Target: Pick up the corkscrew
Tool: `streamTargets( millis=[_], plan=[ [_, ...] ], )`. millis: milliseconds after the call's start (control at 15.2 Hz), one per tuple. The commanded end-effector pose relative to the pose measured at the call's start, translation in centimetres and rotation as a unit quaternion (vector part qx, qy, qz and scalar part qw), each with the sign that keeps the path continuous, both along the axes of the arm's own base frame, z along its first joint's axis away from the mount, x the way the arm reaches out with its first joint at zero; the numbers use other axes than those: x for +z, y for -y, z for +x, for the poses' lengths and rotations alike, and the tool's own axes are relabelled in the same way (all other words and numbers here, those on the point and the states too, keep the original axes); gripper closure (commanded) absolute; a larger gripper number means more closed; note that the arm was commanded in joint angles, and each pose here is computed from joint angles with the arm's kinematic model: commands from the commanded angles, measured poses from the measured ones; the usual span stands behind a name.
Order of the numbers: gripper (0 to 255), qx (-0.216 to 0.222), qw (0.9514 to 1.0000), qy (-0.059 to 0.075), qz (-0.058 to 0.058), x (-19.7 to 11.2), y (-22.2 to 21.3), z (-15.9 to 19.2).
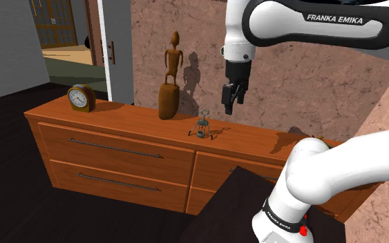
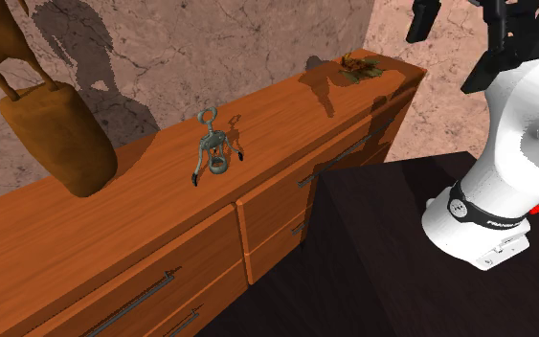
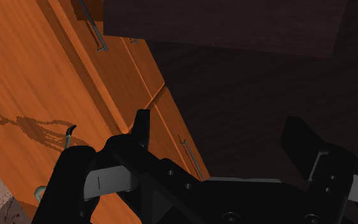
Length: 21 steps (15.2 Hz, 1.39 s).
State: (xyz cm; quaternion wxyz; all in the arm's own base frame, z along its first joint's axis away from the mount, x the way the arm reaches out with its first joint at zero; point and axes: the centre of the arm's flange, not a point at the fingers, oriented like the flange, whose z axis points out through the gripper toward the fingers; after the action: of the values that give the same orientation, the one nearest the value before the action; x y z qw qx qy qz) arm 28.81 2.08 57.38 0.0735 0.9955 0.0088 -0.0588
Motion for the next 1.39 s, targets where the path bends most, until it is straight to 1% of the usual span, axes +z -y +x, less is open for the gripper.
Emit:
streamTargets(
  millis=[0, 330, 660, 990, 1320],
  plan=[
    [0, 0.0, 1.0, 0.0, 0.0, 0.0, 0.0, 0.0],
    [0, 0.037, 0.9987, 0.03, 0.019, -3.4, 5.7, 0.9],
    [0, 0.073, 0.9948, 0.059, 0.037, -6.8, 11.2, 2.5],
    [0, 0.11, 0.9884, 0.089, 0.056, -10.4, 16.4, 4.6],
    [0, 0.146, 0.9794, 0.118, 0.074, -14.0, 21.3, 7.3]
  ],
)
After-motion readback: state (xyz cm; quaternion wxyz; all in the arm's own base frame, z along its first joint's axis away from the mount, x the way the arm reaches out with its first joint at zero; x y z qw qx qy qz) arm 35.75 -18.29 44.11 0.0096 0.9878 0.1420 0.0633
